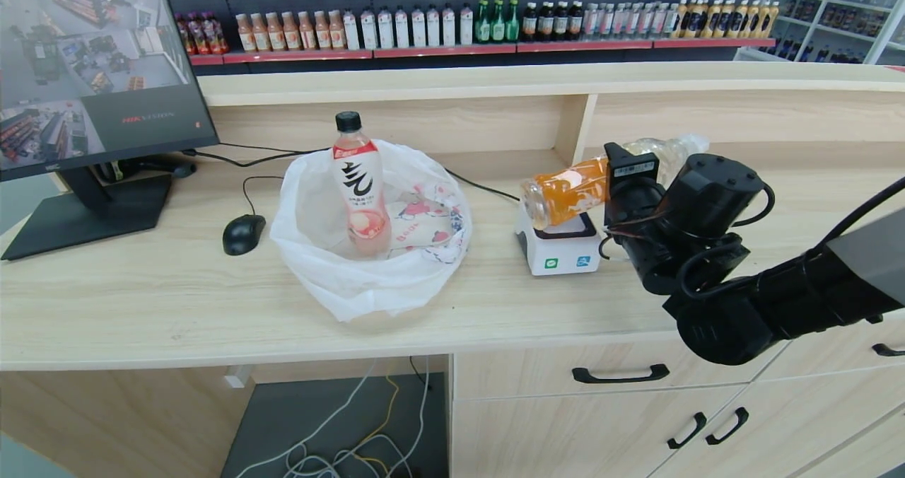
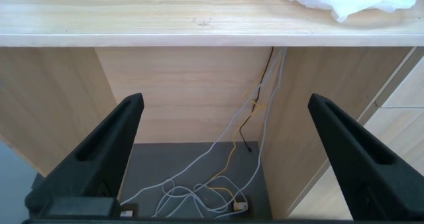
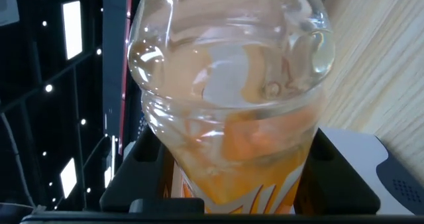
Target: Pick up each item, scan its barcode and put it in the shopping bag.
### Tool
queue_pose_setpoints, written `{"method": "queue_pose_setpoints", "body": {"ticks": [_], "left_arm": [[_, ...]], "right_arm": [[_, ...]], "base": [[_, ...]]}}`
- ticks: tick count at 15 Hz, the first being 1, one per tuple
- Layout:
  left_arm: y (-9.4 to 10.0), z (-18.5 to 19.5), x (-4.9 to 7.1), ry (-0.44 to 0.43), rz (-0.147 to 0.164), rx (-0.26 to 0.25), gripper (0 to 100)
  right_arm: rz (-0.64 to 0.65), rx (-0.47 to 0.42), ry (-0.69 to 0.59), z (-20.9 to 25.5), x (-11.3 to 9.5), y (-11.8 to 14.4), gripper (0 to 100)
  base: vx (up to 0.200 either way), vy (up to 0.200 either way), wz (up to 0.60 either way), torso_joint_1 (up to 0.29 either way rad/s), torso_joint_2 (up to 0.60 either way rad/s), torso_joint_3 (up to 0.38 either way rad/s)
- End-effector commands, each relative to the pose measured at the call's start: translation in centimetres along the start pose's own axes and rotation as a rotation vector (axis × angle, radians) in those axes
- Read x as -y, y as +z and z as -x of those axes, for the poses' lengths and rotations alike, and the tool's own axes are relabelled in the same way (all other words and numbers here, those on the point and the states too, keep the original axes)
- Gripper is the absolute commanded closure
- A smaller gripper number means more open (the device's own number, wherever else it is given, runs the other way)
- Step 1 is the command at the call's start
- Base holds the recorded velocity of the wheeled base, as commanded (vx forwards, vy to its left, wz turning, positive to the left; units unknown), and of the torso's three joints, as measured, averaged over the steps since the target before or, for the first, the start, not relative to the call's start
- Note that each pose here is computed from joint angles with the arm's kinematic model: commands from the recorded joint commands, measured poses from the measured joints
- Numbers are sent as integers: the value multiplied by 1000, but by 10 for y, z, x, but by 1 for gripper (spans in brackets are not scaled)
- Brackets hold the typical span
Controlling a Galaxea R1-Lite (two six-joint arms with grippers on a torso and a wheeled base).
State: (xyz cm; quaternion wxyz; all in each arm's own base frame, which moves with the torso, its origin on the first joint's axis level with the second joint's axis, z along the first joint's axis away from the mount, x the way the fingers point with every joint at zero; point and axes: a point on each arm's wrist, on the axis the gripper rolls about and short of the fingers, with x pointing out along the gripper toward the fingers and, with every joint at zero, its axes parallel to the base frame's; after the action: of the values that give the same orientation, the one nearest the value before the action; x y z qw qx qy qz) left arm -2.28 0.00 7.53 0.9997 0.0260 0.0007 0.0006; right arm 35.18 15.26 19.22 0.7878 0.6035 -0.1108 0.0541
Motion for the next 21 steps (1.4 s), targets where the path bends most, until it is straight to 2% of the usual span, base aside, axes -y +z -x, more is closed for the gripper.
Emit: {"method": "queue_pose_setpoints", "body": {"ticks": [1, 4, 6, 10, 12, 14, 19, 21], "left_arm": [[0, 0, 0, 0, 3, -2, 0], [0, 0, 0, 0, 12, 0, 0], [0, 0, 0, 2, 14, 0, 0], [0, 0, 0, 2, 24, 0, 0], [0, 0, 0, 2, 24, -2, 0], [0, 0, 0, 2, 24, -2, 0], [0, 0, 0, 2, 24, 0, 0], [0, 0, 0, 2, 24, 0, 0]], "right_arm": [[-2, 5, 6, 1, -4, 2, 100], [15, 12, 18, 6, -12, 7, 100], [97, 4, 28, 9, -17, 9, 100], [322, -28, 86, 17, -35, 1, 100], [418, -62, 192, 22, -59, 4, 100], [548, -106, 286, 30, -75, 8, 100], [910, -35, 351, 31, -85, 15, 100], [1025, -15, 460, 34, -87, 16, 100]], "base": [[0, 0, 0, 0, 0, 0], [0, 0, 0, 0, 0, 0], [0, 0, 0, 0, 0, 0], [0, 0, 0, 0, 0, 0], [0, 0, 0, 0, 0, 0], [0, 0, 0, 0, 0, 0], [0, 0, 0, 0, 0, 0], [0, 0, 0, 0, 0, 0]]}}
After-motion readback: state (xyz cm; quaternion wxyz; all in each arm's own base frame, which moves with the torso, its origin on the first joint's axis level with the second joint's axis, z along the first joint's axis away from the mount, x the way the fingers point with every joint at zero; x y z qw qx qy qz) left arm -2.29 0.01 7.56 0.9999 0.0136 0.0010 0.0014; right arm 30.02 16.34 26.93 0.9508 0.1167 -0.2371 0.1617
